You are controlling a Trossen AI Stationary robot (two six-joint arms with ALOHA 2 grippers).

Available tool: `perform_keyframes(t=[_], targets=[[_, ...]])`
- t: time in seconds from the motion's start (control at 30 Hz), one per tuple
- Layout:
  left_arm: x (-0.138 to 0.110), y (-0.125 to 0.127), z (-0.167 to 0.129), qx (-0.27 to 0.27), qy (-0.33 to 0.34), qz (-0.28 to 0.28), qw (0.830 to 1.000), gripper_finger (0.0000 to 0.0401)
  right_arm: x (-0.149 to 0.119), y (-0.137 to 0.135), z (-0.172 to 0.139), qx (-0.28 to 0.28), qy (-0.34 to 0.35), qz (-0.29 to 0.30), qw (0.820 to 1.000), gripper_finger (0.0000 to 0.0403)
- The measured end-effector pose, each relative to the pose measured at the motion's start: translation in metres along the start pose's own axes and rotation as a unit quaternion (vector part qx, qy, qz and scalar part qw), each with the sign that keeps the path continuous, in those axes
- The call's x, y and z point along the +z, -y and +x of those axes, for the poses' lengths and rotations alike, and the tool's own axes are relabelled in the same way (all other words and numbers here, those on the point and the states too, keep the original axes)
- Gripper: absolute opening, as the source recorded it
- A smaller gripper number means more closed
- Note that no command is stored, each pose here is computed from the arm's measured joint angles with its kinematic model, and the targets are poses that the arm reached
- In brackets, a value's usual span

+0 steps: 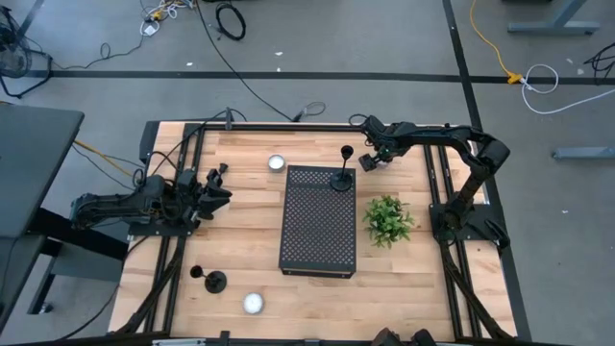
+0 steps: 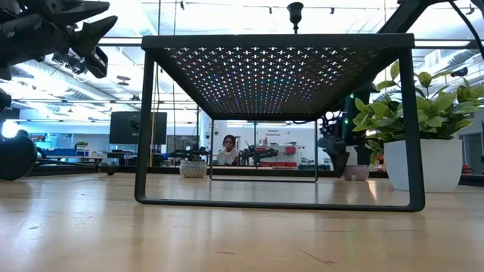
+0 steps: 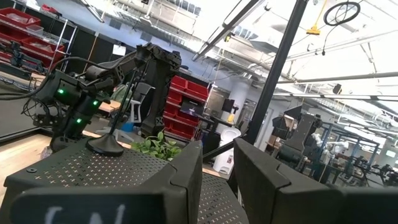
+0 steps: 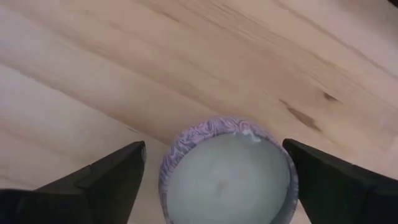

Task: Pick & Place candle stick holders
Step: Put the right white candle on the shelf

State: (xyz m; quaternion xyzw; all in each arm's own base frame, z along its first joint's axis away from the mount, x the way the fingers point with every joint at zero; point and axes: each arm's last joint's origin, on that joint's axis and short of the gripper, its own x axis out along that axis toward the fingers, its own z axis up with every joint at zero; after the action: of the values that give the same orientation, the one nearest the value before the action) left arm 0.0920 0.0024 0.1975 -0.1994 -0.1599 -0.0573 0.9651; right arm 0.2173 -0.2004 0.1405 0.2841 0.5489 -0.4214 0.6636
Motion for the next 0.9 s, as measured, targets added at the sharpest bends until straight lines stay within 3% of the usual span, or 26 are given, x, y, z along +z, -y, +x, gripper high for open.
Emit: perform_keyframes(t=[0.33,0.6,0.9], targets=[[0.0001,0.0,0.0,0.0,0.0,0.0,1.0,0.0094,-0.0013,0.0007,0.0,-0.006,-0.005,-0.008,1.0,0.0344],[0.0001,0.0,0.0,0.0,0.0,0.0,1.0,0.0094,-0.0012,0.0006,0.0,-0.008,-0.005,-0.008,1.0,0.0285],[0.0,0.0,0.0,0.0,0.0,0.001,1.0,0.0094,-0.0026,0.001,-0.0002,-0.008,-0.012,-0.004,1.0,0.0272]])
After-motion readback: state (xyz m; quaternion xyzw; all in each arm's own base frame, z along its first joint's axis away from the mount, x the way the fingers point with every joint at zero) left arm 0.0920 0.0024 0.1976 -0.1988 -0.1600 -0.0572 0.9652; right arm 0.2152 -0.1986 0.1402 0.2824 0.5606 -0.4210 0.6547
